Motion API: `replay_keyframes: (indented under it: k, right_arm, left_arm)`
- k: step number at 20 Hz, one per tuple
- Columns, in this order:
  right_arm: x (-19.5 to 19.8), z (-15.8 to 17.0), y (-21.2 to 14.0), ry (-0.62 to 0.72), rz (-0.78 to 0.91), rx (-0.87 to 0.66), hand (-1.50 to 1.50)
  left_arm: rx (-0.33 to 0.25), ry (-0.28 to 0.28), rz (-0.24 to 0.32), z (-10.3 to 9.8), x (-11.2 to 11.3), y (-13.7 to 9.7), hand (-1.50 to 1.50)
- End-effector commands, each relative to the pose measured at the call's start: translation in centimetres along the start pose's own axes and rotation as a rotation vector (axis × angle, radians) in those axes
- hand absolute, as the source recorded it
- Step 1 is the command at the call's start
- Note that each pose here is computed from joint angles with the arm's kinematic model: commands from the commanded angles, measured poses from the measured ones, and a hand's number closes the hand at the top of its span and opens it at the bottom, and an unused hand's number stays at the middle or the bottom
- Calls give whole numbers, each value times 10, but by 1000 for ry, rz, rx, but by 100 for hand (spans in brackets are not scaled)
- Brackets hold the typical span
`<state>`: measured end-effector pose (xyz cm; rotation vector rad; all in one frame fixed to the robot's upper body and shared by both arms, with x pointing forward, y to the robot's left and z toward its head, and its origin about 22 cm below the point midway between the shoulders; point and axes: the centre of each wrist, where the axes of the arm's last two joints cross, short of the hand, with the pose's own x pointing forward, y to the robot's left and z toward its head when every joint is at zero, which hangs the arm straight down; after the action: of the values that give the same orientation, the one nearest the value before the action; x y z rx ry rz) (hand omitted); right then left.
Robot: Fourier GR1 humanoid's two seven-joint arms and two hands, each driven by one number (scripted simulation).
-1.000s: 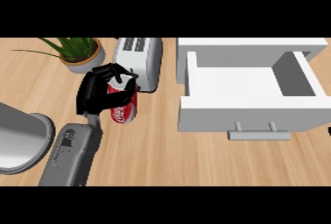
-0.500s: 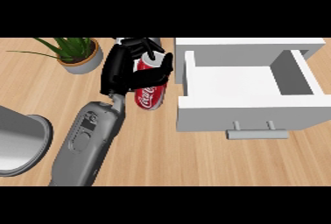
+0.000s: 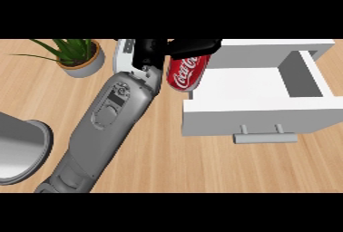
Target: Pick up the can, place it into the drawer and close the drawer
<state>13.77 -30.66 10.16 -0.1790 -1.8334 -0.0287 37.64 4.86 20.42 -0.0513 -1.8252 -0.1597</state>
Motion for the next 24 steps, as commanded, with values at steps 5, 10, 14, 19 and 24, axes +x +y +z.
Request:
replay_keyframes:
  k: [5,10,14,19,24]
  right_arm:
    - [0,-11,3,5,5,27,-150]
    - [-4,3,-1,-6,4,31,-150]
    - [-9,-15,17,4,-19,19,-150]
    - [7,-18,18,-18,-14,19,-150]
    - [0,-27,10,-29,-10,16,-150]
  left_arm:
    - [9,21,-26,-31,30,-38,150]
    - [10,46,-66,-49,26,-44,150]
    - [3,40,-89,-50,23,-55,150]
    - [18,62,-112,-51,19,-64,150]
    - [7,76,-138,-62,27,-65,150]
